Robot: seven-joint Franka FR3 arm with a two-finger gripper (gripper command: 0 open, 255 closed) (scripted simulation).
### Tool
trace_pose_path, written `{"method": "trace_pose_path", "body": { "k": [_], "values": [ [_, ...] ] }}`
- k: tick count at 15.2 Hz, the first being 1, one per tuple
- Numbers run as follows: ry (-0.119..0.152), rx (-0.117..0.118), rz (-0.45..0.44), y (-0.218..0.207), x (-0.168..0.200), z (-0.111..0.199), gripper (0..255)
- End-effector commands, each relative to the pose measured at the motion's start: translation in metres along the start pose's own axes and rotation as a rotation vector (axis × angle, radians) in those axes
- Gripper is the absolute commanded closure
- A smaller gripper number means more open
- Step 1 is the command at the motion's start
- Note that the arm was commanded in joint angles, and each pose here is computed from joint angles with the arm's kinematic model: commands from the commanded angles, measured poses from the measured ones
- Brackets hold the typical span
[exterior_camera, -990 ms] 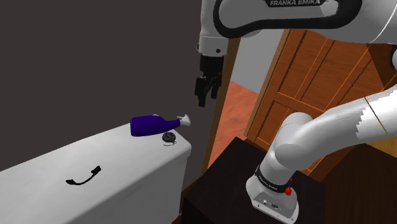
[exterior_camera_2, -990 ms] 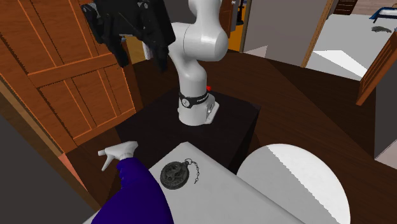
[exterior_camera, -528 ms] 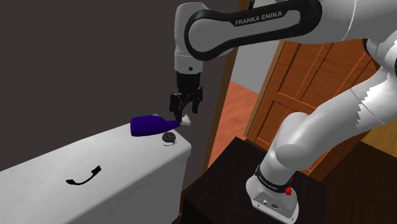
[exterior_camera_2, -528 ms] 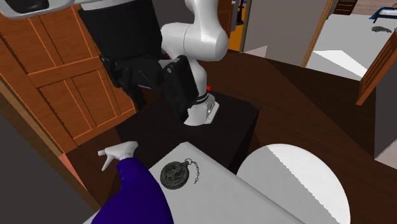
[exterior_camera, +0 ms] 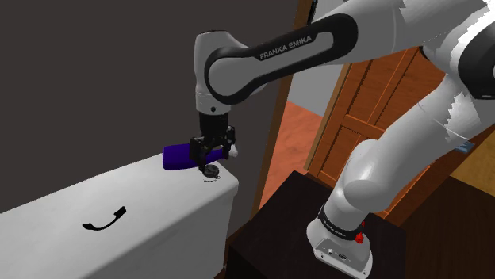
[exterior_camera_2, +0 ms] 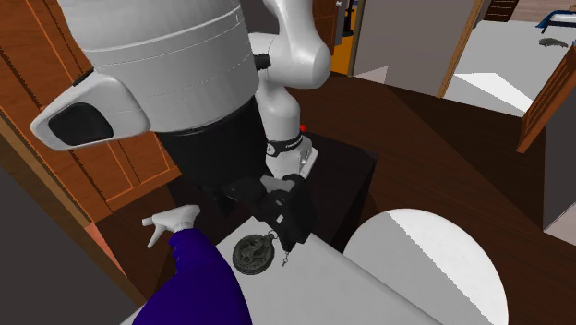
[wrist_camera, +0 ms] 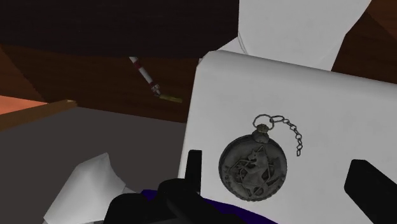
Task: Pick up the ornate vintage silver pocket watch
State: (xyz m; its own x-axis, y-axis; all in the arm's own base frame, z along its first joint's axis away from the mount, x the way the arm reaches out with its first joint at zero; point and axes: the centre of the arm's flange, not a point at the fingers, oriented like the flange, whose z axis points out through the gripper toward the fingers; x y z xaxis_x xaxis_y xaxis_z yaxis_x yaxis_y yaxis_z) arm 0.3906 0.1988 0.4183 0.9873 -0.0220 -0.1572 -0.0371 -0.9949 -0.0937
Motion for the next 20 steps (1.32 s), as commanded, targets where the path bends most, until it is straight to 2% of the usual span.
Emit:
{"method": "trace_pose_path", "body": {
  "k": [1, 6, 7, 16, 20],
  "values": [
    [0.001, 0.001, 0.001, 0.0, 0.003, 0.01, 0],
    [0.001, 0.001, 0.001, 0.002, 0.005, 0.029, 0],
    [0.0, 0.001, 0.001, 0.002, 0.005, 0.029, 255],
    [0.001, 0.001, 0.001, 0.002, 0.006, 0.029, 255],
    [0.001, 0.001, 0.001, 0.0, 0.002, 0.008, 255]
  ]
}}
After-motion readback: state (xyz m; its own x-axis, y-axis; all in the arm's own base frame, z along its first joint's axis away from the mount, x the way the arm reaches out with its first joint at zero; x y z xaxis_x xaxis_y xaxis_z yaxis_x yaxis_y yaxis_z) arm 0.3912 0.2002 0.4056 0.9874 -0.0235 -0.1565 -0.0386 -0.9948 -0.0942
